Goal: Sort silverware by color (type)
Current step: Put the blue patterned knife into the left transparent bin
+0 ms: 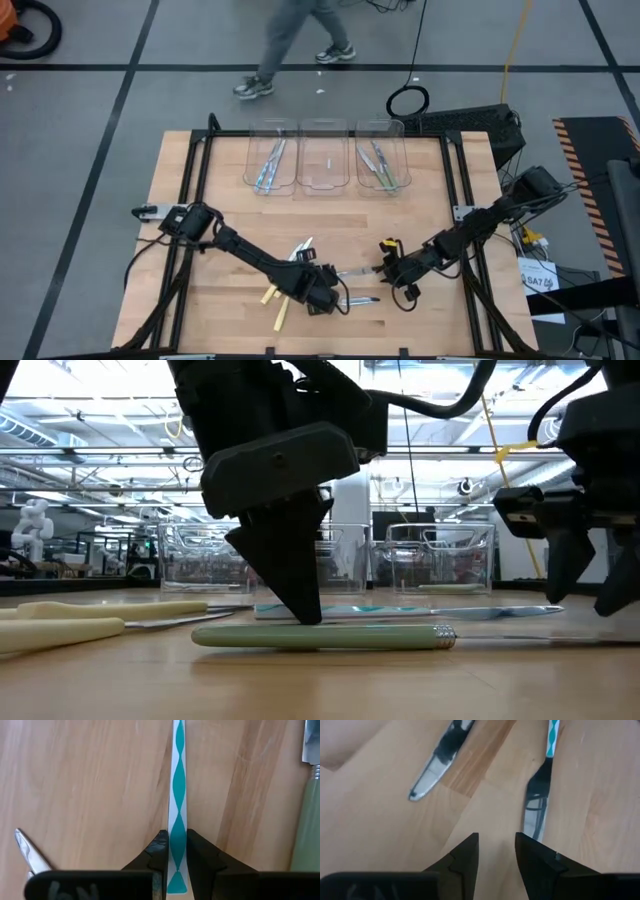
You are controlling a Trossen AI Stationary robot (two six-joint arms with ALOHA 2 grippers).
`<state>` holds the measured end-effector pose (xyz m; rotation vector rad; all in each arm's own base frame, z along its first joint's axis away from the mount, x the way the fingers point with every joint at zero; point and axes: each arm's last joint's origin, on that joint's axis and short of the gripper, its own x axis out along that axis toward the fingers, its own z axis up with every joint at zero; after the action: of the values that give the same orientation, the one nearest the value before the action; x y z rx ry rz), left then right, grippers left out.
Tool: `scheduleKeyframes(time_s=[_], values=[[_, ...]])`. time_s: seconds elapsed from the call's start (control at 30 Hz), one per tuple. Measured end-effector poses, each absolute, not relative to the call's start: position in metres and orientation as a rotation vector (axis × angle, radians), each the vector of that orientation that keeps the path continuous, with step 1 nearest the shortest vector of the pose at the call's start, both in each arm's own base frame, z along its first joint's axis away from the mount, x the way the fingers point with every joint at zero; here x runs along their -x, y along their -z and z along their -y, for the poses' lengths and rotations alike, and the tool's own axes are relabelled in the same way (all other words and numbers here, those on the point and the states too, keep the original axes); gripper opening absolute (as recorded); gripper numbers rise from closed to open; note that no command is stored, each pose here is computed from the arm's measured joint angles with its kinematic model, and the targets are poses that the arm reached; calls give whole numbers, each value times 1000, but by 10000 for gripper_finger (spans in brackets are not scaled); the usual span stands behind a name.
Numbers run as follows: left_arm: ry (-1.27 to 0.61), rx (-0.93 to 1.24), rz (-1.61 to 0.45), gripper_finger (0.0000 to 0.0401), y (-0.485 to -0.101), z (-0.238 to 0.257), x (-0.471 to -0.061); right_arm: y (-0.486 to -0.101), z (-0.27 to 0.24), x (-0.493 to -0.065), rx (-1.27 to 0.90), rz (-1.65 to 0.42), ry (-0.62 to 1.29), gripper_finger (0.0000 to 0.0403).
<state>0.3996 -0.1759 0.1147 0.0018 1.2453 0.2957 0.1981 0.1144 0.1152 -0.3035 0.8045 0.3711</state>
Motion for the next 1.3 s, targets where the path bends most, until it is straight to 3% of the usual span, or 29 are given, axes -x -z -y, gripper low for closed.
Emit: scheduleKeyframes(time_s=[0.37,1.07,1.3], values=[[-293,-22,-1227,49,-126,181,-399,-141,-113,-195,272,-691,-375,121],[-275,-60,-1179,49,-143,187,-410,-136,-116,-213,203,-559,-186,121],[-285,-61,-1171,49,-144,187,-410,-161,-120,-211,212,-523,-197,121]])
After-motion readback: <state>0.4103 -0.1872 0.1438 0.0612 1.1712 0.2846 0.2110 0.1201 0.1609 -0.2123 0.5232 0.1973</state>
